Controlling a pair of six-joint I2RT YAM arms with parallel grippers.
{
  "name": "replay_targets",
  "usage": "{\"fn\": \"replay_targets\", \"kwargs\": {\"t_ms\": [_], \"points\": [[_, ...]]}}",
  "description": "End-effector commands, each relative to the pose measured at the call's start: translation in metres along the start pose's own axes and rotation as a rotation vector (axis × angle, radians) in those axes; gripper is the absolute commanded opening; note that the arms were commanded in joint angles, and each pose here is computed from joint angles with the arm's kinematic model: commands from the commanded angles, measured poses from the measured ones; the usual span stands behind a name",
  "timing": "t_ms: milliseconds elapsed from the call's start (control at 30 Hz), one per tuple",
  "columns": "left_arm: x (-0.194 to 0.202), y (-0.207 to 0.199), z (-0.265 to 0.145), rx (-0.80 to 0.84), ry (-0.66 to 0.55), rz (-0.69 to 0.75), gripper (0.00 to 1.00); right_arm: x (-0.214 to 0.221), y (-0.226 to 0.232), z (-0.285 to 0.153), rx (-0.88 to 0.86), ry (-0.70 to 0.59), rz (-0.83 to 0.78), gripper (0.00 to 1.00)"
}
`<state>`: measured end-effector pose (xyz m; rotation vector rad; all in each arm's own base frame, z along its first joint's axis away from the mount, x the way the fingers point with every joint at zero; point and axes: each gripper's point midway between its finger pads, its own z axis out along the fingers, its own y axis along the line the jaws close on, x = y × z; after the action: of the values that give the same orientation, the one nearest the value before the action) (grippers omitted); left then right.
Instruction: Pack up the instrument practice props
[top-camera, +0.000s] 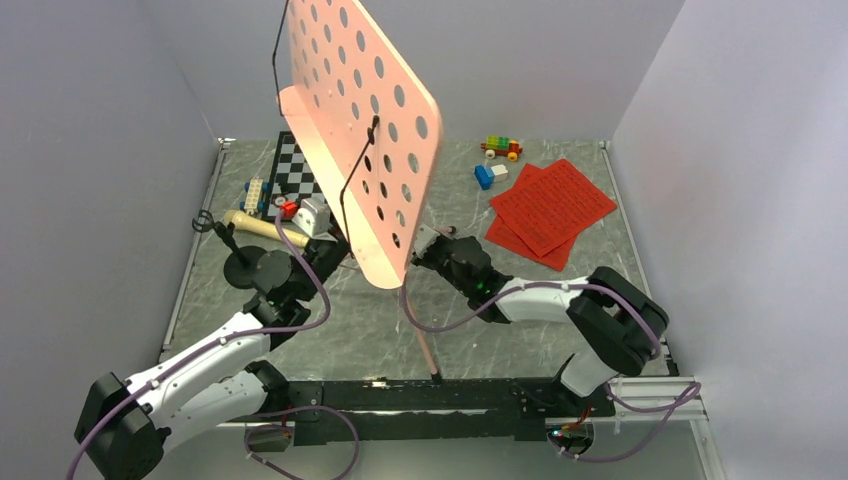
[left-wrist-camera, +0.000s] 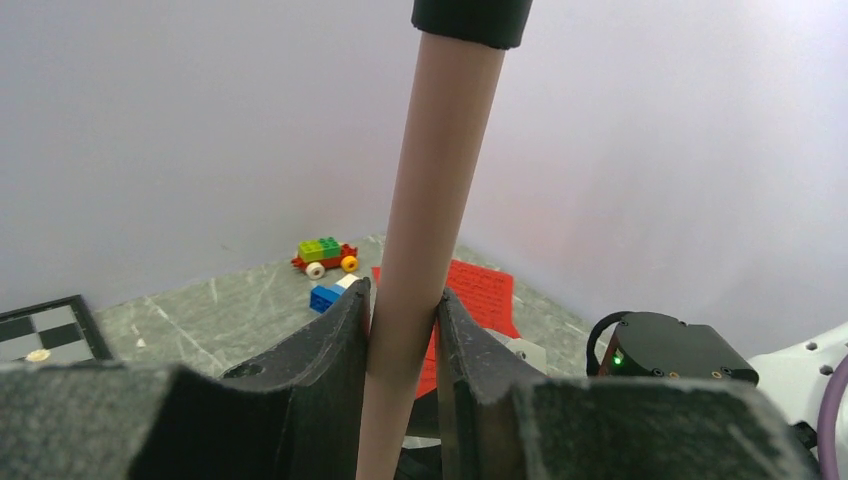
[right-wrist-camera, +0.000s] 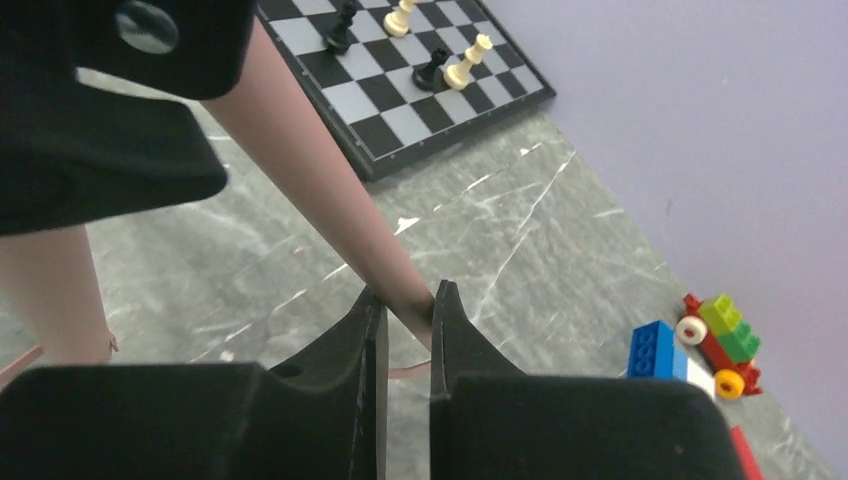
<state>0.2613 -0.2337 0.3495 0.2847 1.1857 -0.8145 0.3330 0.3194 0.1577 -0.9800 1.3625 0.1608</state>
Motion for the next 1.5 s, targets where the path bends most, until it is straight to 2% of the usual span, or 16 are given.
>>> {"fn": "replay_targets", "kwargs": {"t_ms": [0,533,733,967,1467], "points": [[0.044,0.011,-0.011,-0.043,0.129,-0.041,0.00,-0.036,-0.060,-0.031,0.291,-0.096,0.272,0.00],[0.061,0.022,0.001,-0.077,0.149,-0.004,0.00,-0.028,-0.010,-0.092,0.500,0.165,0.219,0.00],[0.075,0.025,0.002,-0.077,0.161,-0.014,0.00,-0.006,0.012,-0.102,0.514,0.185,0.180,0.00],[0.090,0.025,-0.017,-0.061,0.162,-0.031,0.00,0.024,0.025,-0.112,0.497,0.193,0.174,0.00],[0.121,0.031,-0.048,-0.119,0.224,-0.144,0.00,0.068,0.051,-0.129,0.471,0.300,0.328,0.00]]}}
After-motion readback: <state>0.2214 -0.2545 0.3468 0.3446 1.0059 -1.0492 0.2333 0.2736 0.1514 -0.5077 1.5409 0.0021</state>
